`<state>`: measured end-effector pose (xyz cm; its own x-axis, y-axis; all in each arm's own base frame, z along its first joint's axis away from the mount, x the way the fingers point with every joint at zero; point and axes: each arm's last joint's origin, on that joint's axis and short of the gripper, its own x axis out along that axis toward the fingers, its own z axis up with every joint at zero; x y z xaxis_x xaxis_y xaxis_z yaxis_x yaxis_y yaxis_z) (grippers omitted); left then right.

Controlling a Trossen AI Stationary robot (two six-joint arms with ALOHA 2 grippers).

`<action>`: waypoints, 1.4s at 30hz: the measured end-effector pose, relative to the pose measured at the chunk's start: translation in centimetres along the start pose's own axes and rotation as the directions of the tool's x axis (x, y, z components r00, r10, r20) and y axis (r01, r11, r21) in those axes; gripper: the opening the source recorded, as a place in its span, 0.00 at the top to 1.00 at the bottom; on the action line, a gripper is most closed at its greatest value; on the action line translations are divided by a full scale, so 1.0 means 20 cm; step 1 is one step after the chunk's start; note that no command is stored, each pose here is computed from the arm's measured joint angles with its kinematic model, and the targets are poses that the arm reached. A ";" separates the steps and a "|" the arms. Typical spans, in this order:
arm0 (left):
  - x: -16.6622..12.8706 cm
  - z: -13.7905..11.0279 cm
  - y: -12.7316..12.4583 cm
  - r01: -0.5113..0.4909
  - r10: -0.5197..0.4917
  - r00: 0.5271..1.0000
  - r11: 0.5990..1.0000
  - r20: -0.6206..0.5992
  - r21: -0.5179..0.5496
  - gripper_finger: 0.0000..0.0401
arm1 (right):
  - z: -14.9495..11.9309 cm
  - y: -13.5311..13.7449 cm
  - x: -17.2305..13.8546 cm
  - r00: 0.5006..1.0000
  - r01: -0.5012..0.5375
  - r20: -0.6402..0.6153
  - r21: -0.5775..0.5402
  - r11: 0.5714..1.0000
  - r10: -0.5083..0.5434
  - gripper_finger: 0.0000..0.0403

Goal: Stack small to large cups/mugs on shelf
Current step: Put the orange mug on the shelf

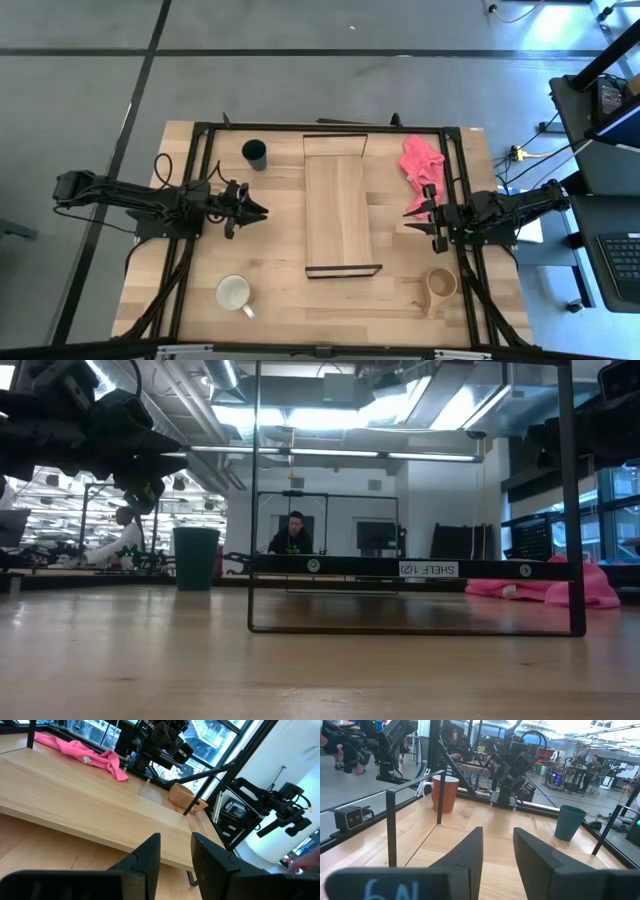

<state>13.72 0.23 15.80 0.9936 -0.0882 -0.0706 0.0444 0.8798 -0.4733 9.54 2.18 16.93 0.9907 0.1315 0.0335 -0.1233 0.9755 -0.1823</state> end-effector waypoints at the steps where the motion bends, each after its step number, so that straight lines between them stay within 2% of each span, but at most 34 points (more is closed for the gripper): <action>1: 0.00 0.00 0.00 -0.015 0.015 1.000 1.000 0.013 0.008 0.74 | 0.00 0.00 0.00 1.000 0.000 0.000 0.000 1.000 0.000 0.73; 3: 0.00 0.01 0.01 -0.054 0.055 0.998 0.998 0.038 -0.025 0.74 | 0.00 0.00 0.00 1.000 0.000 0.000 0.000 1.000 0.000 0.73; 4: 0.00 0.01 0.01 -0.055 0.059 0.997 0.994 0.043 -0.091 0.74 | 0.00 0.00 0.00 1.000 0.000 0.000 0.000 1.000 0.000 0.73; 6: 0.00 0.02 0.00 -0.028 0.046 0.997 0.966 0.066 -0.258 0.74 | 0.00 0.00 0.00 1.000 0.000 0.000 0.000 1.000 0.000 0.73; 8: 0.00 0.03 0.00 -0.005 0.039 0.996 0.925 0.080 -0.379 0.74 | 0.00 0.00 0.00 1.000 0.000 0.000 0.000 1.000 0.000 0.73; 11: 0.00 0.03 0.00 0.009 0.035 0.996 0.891 0.087 -0.454 0.74 | 0.00 0.00 0.00 1.000 0.000 0.000 0.000 1.000 0.000 0.73; 27: 0.00 0.03 0.00 0.007 0.039 0.995 0.881 0.089 -0.474 0.74 | 0.00 0.00 0.00 1.000 0.000 0.000 0.000 1.000 0.000 0.73; 42: -0.01 0.06 0.00 -0.016 0.136 0.970 0.863 0.202 -0.505 0.74 | 0.00 0.00 0.00 1.000 0.000 0.000 0.000 1.000 0.000 0.73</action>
<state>13.73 0.86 16.93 0.9907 0.1288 0.0440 -0.0305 0.5250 -0.8506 9.54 2.18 16.93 0.9908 0.1315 0.0331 -0.1234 0.9755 -0.1824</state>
